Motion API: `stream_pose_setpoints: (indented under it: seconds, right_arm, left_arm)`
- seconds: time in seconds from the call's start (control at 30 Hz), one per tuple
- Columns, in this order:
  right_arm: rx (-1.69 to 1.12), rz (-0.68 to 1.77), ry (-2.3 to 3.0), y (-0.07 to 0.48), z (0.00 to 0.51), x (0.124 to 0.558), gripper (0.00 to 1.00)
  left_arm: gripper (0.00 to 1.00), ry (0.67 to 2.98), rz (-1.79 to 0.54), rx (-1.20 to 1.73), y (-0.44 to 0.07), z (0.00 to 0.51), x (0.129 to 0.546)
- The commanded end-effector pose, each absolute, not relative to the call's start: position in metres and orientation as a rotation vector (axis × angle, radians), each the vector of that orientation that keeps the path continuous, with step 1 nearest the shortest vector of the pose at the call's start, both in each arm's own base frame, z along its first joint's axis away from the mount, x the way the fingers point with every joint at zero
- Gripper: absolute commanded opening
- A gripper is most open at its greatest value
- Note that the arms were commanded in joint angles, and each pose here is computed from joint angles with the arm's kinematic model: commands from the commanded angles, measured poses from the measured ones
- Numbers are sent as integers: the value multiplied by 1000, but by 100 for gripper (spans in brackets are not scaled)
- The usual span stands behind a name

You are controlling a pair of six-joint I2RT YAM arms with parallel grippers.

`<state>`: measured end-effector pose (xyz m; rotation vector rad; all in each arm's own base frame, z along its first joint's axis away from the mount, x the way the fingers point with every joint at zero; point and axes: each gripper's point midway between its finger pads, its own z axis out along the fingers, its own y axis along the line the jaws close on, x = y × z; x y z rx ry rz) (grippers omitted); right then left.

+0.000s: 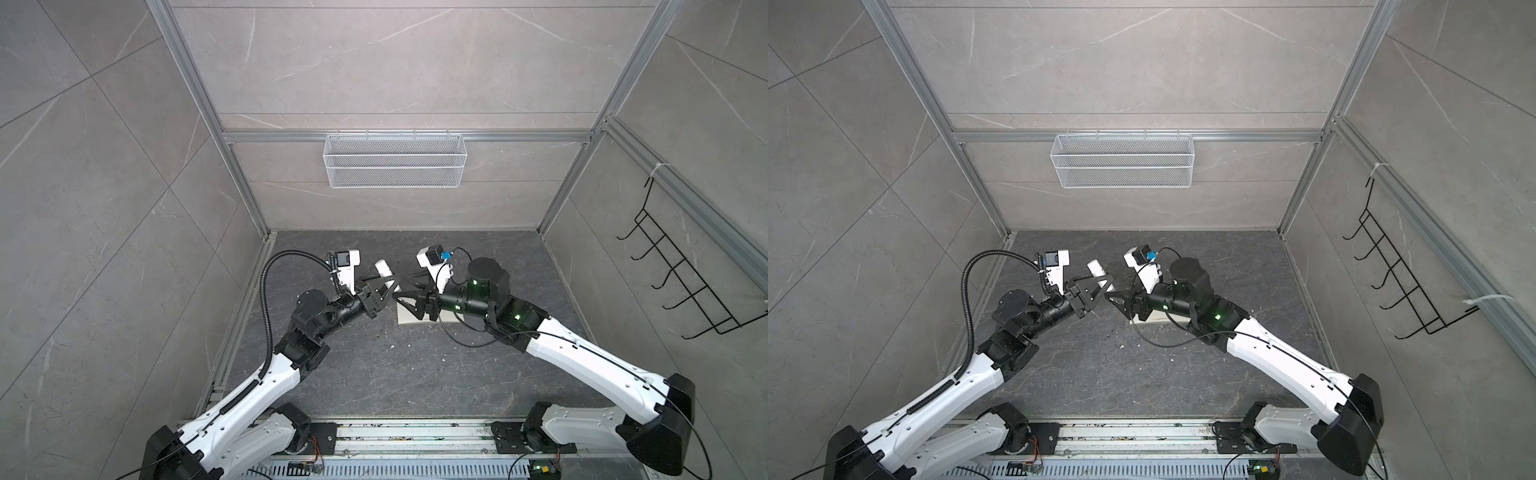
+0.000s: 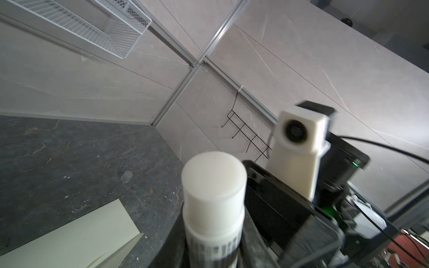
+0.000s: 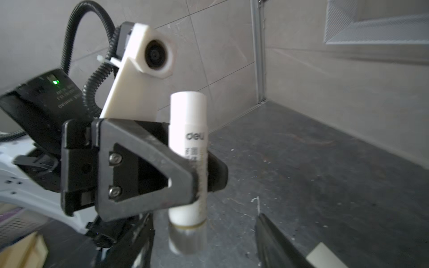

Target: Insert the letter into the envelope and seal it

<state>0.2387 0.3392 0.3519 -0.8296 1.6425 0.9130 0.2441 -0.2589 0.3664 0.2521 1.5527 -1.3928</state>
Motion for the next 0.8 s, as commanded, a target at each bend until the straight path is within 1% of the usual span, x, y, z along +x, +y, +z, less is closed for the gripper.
stream_pose_setpoints:
  seconds: [0.0,0.17,0.37,0.4,0.6,0.77]
  right_arm:
    - [-724,482,1612,309,352,258,73]
    - [-717,316,1555,321,349,246,73]
    - [-684,228,1492,343,355,241,64]
    - [-660,216,1487,344,355,242,62]
    - [-625,224,1483,357,353,245,56]
    - [-604,221,1485,360,350,248,49]
  left_arm:
    - [0,1487,-1375,163,-247,394,250]
    - [0,1469,-1382,136,-245,398,252]
    - [0,1467,-1390,125,-245,398,253]
    - [0,1466,-1393,126,-245,398,253]
    - [0,1464,-1395,120,-244,398,253]
    - [0,1464,-1398,123,-245,398,252]
